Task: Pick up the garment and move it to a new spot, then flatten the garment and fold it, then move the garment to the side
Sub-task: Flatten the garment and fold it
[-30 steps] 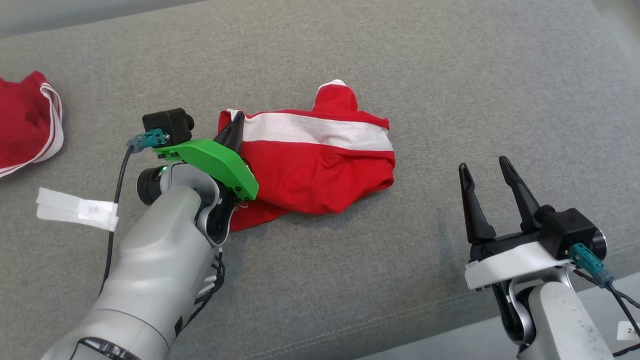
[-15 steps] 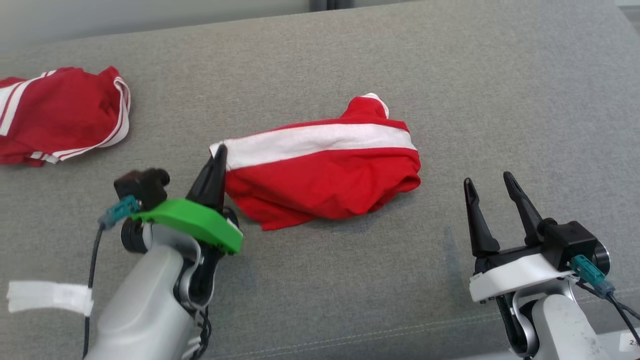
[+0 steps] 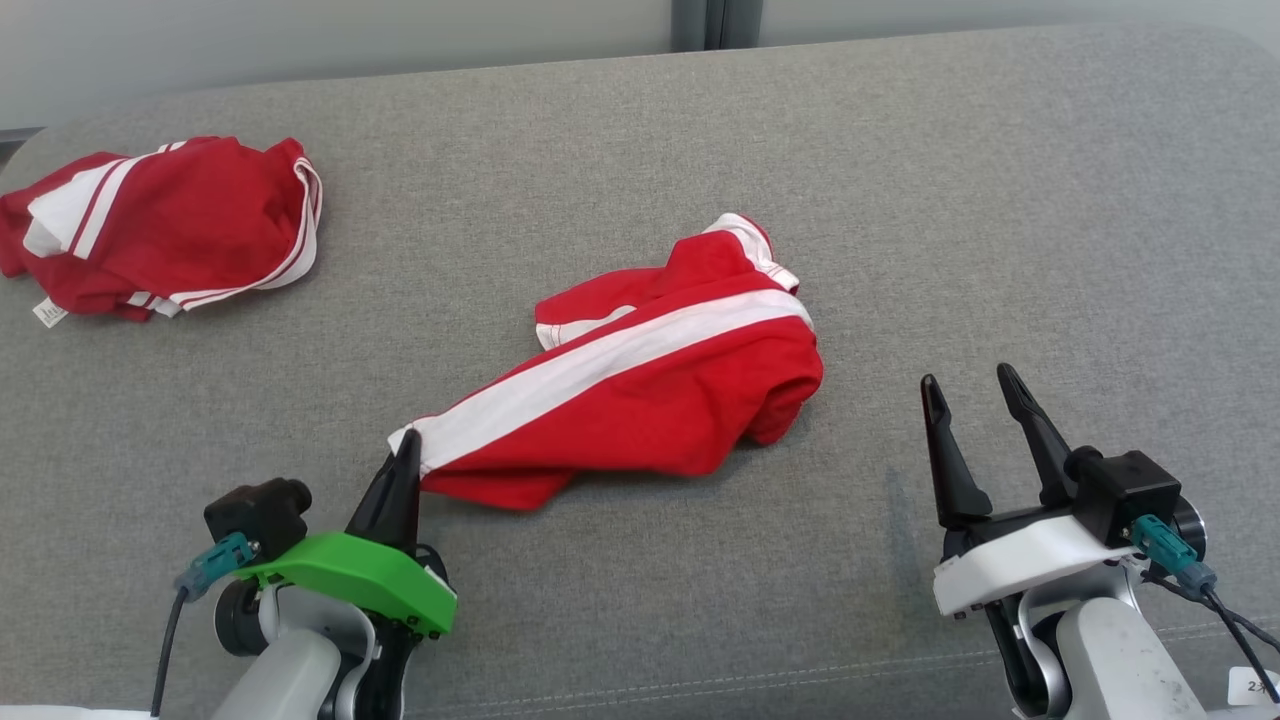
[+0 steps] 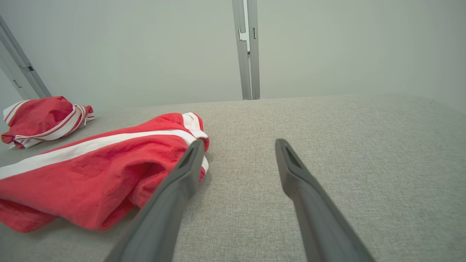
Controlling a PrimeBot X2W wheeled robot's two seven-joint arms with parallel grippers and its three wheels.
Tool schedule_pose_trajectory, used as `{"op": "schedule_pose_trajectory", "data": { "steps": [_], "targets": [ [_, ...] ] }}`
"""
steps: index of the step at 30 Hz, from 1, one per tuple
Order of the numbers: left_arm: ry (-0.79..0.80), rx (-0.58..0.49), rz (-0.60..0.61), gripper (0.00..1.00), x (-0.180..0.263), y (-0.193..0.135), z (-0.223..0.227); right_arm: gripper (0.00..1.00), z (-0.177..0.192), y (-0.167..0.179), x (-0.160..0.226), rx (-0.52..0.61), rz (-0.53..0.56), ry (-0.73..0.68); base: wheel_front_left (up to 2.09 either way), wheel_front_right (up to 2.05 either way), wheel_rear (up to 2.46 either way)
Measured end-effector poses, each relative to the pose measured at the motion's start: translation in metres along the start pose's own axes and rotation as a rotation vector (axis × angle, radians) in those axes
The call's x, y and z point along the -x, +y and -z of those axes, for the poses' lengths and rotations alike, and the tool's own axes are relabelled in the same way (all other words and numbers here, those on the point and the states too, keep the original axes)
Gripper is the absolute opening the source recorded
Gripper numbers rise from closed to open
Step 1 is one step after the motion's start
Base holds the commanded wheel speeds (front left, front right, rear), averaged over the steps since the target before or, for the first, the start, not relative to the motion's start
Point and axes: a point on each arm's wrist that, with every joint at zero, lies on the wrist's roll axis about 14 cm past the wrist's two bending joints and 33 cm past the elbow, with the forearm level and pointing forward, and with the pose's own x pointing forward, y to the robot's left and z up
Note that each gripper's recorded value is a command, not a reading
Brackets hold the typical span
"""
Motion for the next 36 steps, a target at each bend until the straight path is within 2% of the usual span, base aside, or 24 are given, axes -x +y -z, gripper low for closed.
{"op": "schedule_pose_trajectory", "data": {
  "steps": [12, 17, 19, 20, 21, 22, 23, 24, 36],
  "targets": [
    [0.043, -0.027, -0.131, 0.0, 0.019, 0.044, 0.013, 1.0, 0.02, 0.008, -0.001, -0.048, -0.016, 0.064, 0.0, 0.0, 0.0],
    [0.046, -0.058, -0.146, 0.0, 0.021, 0.05, 0.013, 1.0, 0.031, 0.015, 0.002, -0.074, -0.03, 0.102, 0.0, 0.0, 0.0],
    [0.04, -0.059, -0.14, 0.0, 0.018, 0.049, 0.011, 1.0, 0.033, 0.018, 0.002, -0.121, -0.027, 0.106, 0.0, 0.0, 0.0],
    [0.039, -0.071, -0.14, 0.0, 0.018, 0.05, 0.01, 1.0, 0.034, 0.02, 0.001, -0.185, -0.02, 0.107, 0.0, 0.0, 0.0],
    [0.037, -0.076, -0.144, 0.12, 0.017, 0.051, 0.009, 1.0, 0.035, 0.022, 0.001, -0.22, -0.018, 0.109, 0.0, 0.0, 0.0],
    [0.034, -0.075, -0.147, 0.35, 0.017, 0.052, 0.008, 1.0, 0.035, 0.024, 0.0, -0.25, -0.018, 0.11, 0.0, 0.0, 0.0],
    [0.032, -0.075, -0.146, 0.64, 0.016, 0.052, 0.009, 1.0, 0.036, 0.026, -0.002, -0.28, -0.016, 0.114, 0.0, 0.0, 0.0],
    [0.032, -0.076, -0.148, 1.0, 0.016, 0.052, 0.009, 1.0, 0.037, 0.027, -0.004, -0.301, -0.017, 0.116, 0.0, 0.0, 0.0],
    [-0.138, -0.135, -0.109, 1.0, 0.024, 0.036, -0.037, 1.0, 0.058, 0.05, -0.034, -0.614, 0.002, 0.237, 0.0, 0.0, 0.0]
  ]
}}
